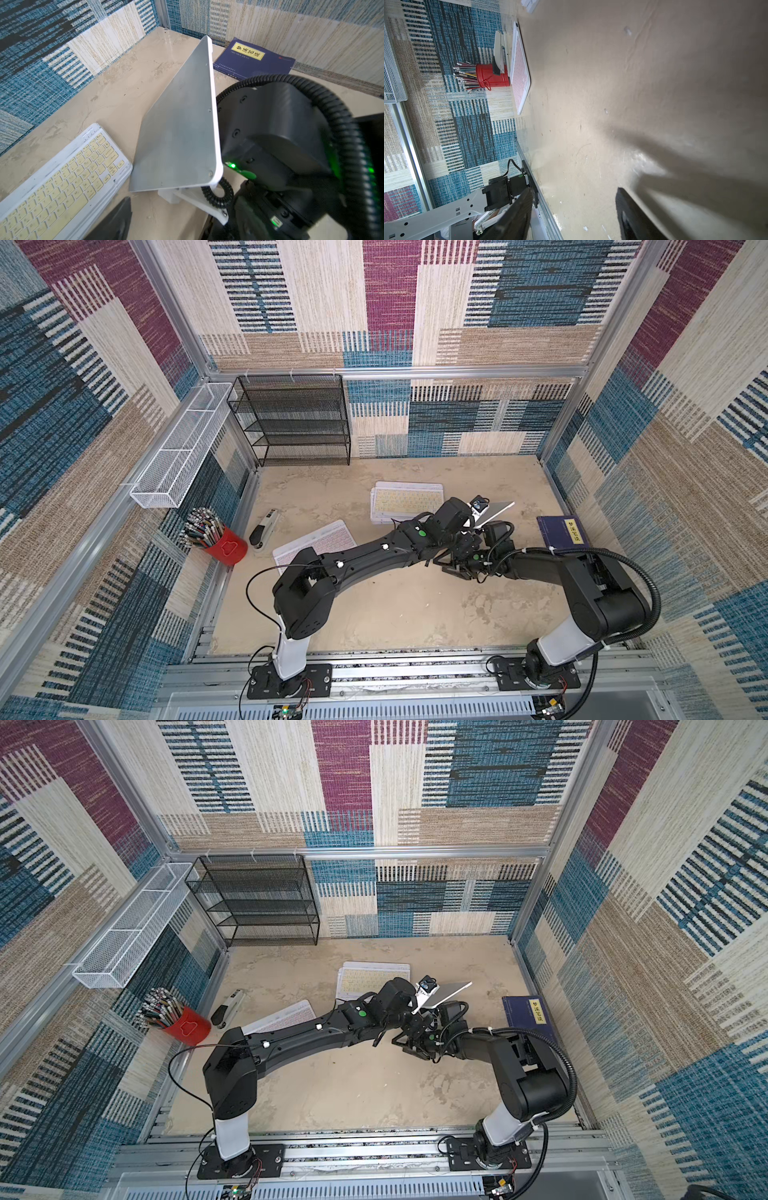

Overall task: Stack the numeric keypads
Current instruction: Pick up the numeric keypad from the center of the board.

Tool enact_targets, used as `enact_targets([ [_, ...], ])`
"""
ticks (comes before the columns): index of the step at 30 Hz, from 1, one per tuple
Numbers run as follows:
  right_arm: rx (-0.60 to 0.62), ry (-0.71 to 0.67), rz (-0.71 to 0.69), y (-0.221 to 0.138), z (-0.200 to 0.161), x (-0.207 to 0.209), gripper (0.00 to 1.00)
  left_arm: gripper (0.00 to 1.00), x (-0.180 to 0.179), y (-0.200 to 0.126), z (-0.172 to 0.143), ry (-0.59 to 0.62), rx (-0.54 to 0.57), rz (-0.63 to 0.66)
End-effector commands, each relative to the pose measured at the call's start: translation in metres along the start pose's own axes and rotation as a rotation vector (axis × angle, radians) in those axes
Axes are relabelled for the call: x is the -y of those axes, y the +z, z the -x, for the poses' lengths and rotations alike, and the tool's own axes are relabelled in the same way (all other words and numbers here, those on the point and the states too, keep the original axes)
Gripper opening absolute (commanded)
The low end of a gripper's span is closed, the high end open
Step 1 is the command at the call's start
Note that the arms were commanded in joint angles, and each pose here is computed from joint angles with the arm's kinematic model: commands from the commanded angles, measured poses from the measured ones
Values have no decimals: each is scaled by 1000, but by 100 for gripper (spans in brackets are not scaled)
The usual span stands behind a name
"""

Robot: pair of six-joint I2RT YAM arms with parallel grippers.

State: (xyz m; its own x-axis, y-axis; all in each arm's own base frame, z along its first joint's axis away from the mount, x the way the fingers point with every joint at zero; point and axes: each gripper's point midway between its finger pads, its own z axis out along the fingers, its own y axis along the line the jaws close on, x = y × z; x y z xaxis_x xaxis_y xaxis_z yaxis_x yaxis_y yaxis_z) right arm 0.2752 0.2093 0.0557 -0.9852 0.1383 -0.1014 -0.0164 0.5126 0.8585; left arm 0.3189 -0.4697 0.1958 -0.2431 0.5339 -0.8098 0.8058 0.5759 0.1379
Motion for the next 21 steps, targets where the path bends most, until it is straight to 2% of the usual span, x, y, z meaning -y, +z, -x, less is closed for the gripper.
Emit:
enact_targets([
  [1,2,-38,36,0,4,-9,66,78,-5,9,0,52,-18,36],
  [4,4,-37,35,0,4,-9,66,70,-5,19,0,60,-25,41],
  [10,8,-37,34,-1,4,-9,65,42,-4,37,-7,67,-51,51],
  [21,2,-33,40,0,2,-8,65,0,-6,37,6,23,-6,39],
])
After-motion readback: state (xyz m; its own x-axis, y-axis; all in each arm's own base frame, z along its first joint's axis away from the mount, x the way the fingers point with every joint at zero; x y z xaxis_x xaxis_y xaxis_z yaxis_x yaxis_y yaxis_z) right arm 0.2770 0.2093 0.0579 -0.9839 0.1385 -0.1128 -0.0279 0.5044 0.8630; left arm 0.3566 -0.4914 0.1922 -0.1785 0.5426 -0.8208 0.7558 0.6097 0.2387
